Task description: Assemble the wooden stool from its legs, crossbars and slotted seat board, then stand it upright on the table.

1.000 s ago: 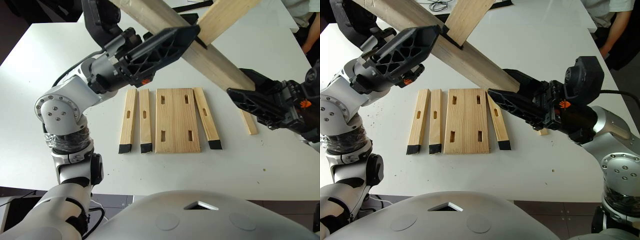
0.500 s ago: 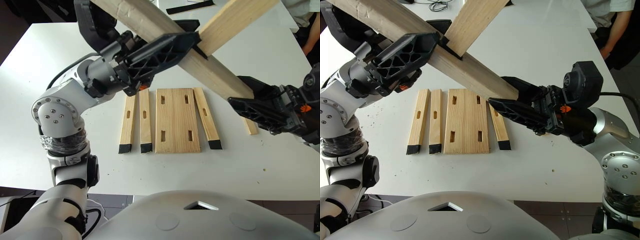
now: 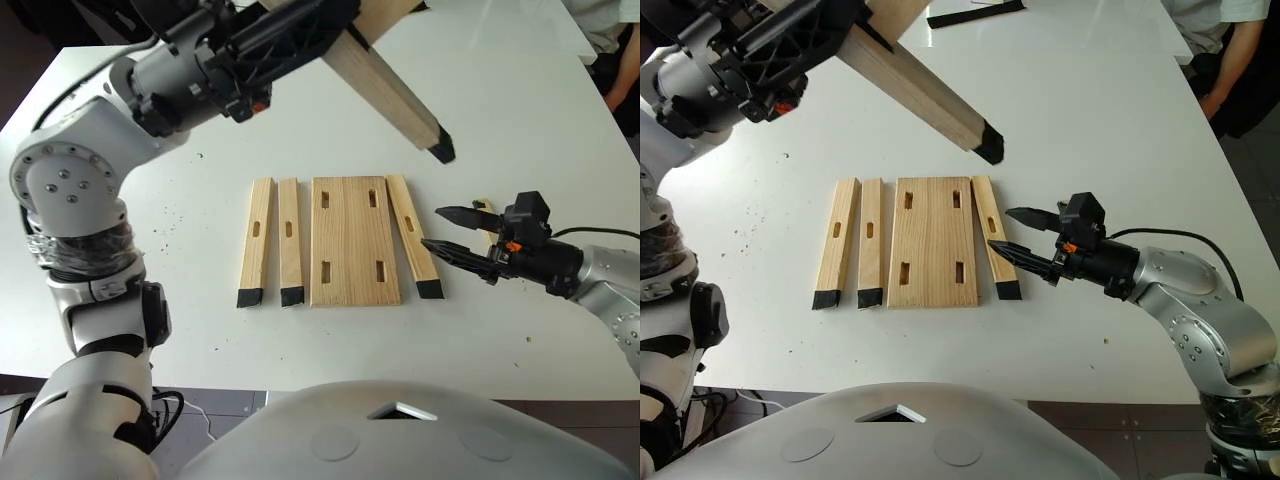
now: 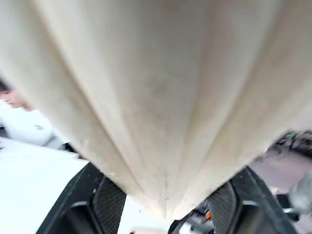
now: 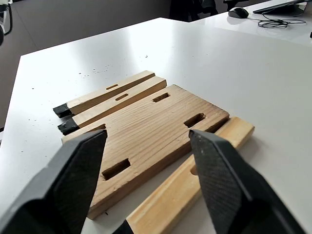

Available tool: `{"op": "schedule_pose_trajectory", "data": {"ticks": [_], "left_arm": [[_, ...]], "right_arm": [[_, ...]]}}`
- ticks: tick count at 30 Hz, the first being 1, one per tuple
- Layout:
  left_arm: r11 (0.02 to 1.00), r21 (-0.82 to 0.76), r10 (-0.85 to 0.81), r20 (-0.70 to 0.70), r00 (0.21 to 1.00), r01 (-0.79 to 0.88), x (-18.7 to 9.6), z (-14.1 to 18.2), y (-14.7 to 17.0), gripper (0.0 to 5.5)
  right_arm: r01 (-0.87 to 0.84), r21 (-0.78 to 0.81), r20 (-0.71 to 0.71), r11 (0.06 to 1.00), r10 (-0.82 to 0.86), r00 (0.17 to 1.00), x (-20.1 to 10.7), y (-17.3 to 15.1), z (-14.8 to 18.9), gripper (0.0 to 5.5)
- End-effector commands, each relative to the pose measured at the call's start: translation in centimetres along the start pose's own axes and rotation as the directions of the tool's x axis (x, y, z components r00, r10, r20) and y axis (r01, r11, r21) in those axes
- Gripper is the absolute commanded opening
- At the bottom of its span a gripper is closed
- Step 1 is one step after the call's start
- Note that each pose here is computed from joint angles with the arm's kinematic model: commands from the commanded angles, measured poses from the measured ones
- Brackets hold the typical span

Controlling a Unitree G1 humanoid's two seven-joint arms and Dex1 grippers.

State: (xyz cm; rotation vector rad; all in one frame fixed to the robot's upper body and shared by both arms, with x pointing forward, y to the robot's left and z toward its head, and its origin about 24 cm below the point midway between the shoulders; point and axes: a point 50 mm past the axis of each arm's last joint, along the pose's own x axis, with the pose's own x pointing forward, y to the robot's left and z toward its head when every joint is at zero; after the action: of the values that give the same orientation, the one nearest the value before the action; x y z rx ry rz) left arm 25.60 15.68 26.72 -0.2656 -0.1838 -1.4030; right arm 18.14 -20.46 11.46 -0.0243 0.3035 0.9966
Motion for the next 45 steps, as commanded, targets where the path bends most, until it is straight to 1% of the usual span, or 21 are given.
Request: {"op": "schedule_pose_trajectory", "data": {"ticks": [1, 4, 7, 11, 21, 35, 45], "left_arm": [[0.993, 0.117, 0.004, -0.286, 0.958, 0.031, -2.6, -1.9, -0.9, 2.1], [0.991, 0.11, -0.02, -0.409, 0.912, 0.071, -4.5, -3.3, -2.2, 2.1], [0.991, 0.097, -0.035, -0.455, 0.89, 0.089, -5.4, -4.4, -3.0, 2.1], [0.994, 0.08, -0.035, -0.453, 0.891, 0.08, -5.5, -6.0, -3.6, 2.1], [0.993, 0.104, 0.002, -0.485, 0.875, 0.055, -6.7, -8.5, -3.9, 2.1], [0.994, 0.087, -0.019, -0.458, 0.889, 0.066, -6.2, -8.0, -4.2, 2.1], [0.992, 0.09, -0.028, -0.49, 0.871, 0.083, -6.1, -9.4, -4.4, 2.1]], "right_arm": [[0.095, -0.02, -0.019, 0.995, -0.095, 0.995, -1.4, -0.5, -0.9, 3.11], [0.136, -0.024, -0.016, 0.99, -0.137, 0.99, -2.3, -0.1, -1.1, 3.11], [0.156, -0.031, -0.014, 0.987, -0.157, 0.988, -2.7, 0.3, -1.1, 3.11], [0.152, -0.038, -0.015, 0.988, -0.153, 0.988, -2.3, 0.5, -1.1, 3.11], [0.136, -0.062, -0.022, 0.989, -0.137, 0.99, -2.1, 0.5, -0.5, 3.11], [0.14, -0.066, -0.028, 0.988, -0.142, 0.989, -1.9, 0.9, -0.7, 3.11], [0.139, -0.067, -0.027, 0.988, -0.141, 0.99, -1.6, 0.9, -0.9, 3.11]]}}
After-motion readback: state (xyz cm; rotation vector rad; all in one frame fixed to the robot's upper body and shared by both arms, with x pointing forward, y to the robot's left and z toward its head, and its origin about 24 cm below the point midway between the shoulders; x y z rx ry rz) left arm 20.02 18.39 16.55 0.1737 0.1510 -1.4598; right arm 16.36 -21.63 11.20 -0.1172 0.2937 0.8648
